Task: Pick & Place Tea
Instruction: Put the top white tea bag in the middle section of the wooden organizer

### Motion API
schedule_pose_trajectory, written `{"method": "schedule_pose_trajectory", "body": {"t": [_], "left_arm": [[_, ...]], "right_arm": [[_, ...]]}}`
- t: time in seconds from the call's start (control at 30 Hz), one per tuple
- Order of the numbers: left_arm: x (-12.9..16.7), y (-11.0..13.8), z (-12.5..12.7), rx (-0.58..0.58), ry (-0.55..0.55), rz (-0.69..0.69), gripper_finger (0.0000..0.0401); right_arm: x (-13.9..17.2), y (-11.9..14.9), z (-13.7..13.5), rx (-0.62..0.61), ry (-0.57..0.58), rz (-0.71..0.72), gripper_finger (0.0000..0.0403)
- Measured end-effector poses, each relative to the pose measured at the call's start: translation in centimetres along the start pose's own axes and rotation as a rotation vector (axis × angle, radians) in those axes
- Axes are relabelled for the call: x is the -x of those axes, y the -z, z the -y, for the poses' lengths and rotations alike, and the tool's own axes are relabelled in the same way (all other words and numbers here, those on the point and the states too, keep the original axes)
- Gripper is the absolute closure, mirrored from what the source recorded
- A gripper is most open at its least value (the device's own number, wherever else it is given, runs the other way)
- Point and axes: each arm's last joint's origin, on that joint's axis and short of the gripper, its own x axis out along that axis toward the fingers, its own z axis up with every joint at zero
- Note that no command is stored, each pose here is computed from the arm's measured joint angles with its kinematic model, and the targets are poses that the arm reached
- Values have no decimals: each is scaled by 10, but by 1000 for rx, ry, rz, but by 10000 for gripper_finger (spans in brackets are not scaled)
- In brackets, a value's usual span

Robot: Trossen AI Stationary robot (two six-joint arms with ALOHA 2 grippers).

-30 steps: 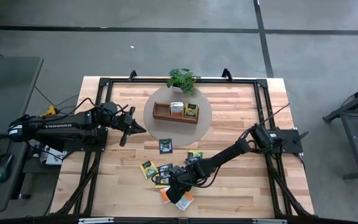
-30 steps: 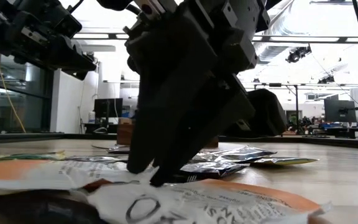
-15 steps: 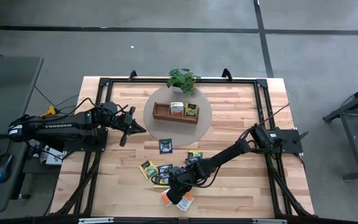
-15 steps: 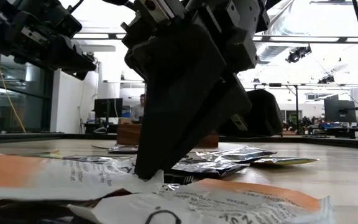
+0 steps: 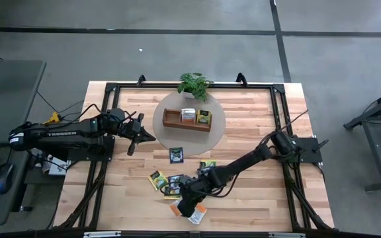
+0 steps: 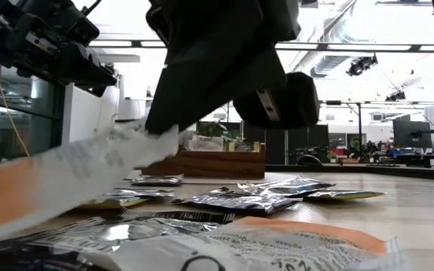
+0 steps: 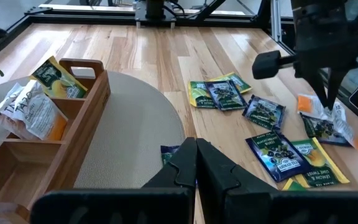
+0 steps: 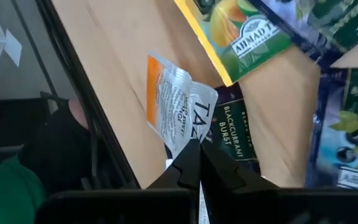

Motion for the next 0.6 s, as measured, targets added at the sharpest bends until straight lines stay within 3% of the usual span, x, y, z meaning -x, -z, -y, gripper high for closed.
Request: {"method": "schedule_pose_trajectory", "body": {"t": [0.3, 0.6], "left_arm": [[0, 0, 0, 0, 0, 0, 401], [0, 0, 0, 0, 0, 0, 401]], "right_arm": [[31, -13, 4, 98, 57, 3, 403], [71, -31, 23, 220, 237, 0, 403]]}}
